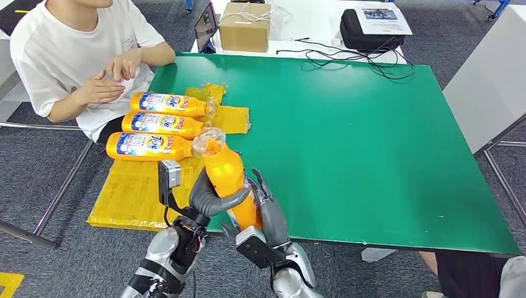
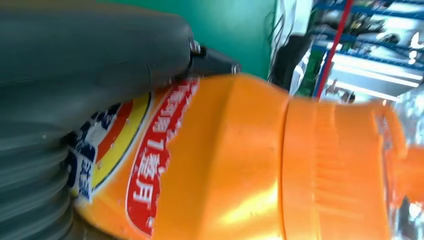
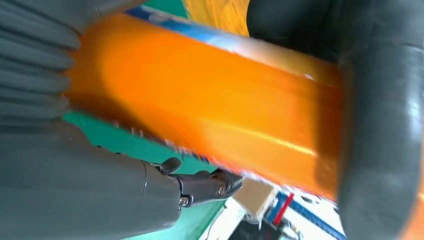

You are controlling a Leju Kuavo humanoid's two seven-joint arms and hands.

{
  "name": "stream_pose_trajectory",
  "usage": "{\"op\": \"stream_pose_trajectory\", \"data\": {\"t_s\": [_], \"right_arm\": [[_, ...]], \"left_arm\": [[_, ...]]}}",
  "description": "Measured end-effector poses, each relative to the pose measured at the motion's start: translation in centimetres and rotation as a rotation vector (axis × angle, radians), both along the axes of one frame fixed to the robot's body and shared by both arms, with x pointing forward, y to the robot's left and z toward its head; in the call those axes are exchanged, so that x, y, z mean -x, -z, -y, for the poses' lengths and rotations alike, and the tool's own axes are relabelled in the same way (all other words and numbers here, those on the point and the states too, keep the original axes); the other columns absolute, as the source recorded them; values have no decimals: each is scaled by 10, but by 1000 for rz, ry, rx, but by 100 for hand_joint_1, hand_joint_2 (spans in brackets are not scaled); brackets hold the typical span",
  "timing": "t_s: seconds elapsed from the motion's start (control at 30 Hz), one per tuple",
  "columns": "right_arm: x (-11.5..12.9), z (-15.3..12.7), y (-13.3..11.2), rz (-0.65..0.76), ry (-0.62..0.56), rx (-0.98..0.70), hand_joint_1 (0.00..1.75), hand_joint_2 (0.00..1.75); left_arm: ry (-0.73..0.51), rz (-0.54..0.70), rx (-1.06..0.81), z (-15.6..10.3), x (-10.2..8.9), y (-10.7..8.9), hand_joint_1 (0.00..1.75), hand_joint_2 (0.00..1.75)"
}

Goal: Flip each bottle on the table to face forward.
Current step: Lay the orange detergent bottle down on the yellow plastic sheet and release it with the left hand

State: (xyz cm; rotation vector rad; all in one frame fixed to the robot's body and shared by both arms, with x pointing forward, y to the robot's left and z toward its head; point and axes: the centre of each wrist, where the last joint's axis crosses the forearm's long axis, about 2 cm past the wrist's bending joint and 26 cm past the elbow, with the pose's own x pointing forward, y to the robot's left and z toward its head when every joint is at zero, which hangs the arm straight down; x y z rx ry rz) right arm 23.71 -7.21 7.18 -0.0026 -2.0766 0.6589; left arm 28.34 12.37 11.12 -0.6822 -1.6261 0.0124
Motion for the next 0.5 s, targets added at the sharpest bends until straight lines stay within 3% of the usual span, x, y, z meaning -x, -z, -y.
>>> {"op": "stream_pose_trajectory", "data": {"t_s": [0.2, 0.4, 0.5], "right_arm": [[-5, -11, -13, 101, 49, -50, 0, 0], [-6, -12, -15, 119, 65, -65, 0, 0], [-7, -11, -18, 145, 110, -94, 0, 0]], "left_arm": [[-84, 84, -170, -21, -22, -8, 175, 175], [-110, 110, -230, -30, -29, -9, 175, 175], [-171, 176, -380, -37, -40, -14, 175, 175]]}}
